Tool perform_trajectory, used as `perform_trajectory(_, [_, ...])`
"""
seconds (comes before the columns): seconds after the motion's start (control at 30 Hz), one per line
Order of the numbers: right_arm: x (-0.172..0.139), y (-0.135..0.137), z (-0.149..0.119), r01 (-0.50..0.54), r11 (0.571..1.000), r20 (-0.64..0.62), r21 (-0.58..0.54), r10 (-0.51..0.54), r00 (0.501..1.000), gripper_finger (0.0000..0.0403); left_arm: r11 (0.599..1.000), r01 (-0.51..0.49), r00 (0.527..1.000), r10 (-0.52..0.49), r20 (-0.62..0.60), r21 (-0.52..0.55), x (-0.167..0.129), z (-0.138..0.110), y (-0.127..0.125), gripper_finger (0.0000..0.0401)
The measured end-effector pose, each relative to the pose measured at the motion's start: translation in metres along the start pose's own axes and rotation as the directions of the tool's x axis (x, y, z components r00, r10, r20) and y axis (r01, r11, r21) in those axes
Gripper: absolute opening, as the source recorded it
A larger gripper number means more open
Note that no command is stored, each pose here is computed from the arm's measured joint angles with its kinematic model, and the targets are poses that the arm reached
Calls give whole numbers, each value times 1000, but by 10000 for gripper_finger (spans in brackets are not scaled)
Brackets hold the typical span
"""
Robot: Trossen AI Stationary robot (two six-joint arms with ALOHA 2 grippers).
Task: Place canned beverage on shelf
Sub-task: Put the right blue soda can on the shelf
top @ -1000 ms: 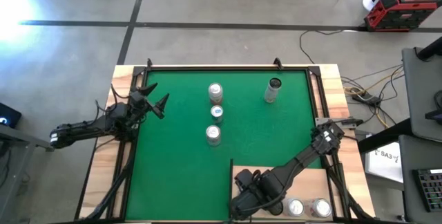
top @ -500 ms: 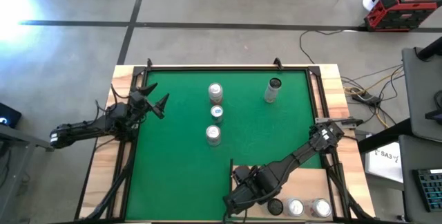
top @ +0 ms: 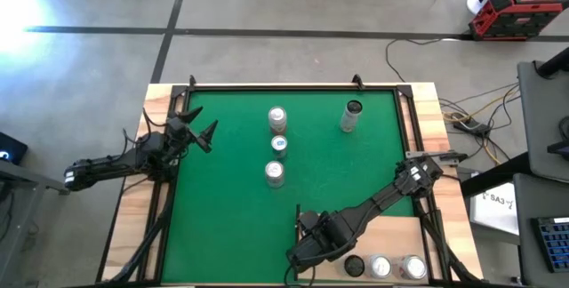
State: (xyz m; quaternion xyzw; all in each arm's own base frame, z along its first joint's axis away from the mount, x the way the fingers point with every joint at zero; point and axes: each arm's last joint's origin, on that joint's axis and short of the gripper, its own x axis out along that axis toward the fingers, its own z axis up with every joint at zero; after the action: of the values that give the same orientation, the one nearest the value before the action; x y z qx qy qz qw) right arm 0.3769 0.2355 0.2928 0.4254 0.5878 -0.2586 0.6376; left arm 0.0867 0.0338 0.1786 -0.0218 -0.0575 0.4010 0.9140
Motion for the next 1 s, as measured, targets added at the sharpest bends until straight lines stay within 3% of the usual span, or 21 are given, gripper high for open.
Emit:
perform_trajectory(0.33, [0, 0, -3, -4, 999, -52, -53, 1, 999, 244, 1000, 0, 1000, 0, 0, 0, 0, 0, 0, 363])
perform_trajectory(1.0, [0, -2, -25, -4, 977, -105, -215, -19, 994, 227, 1000, 0, 1000, 0, 0, 0, 0, 0, 0, 363])
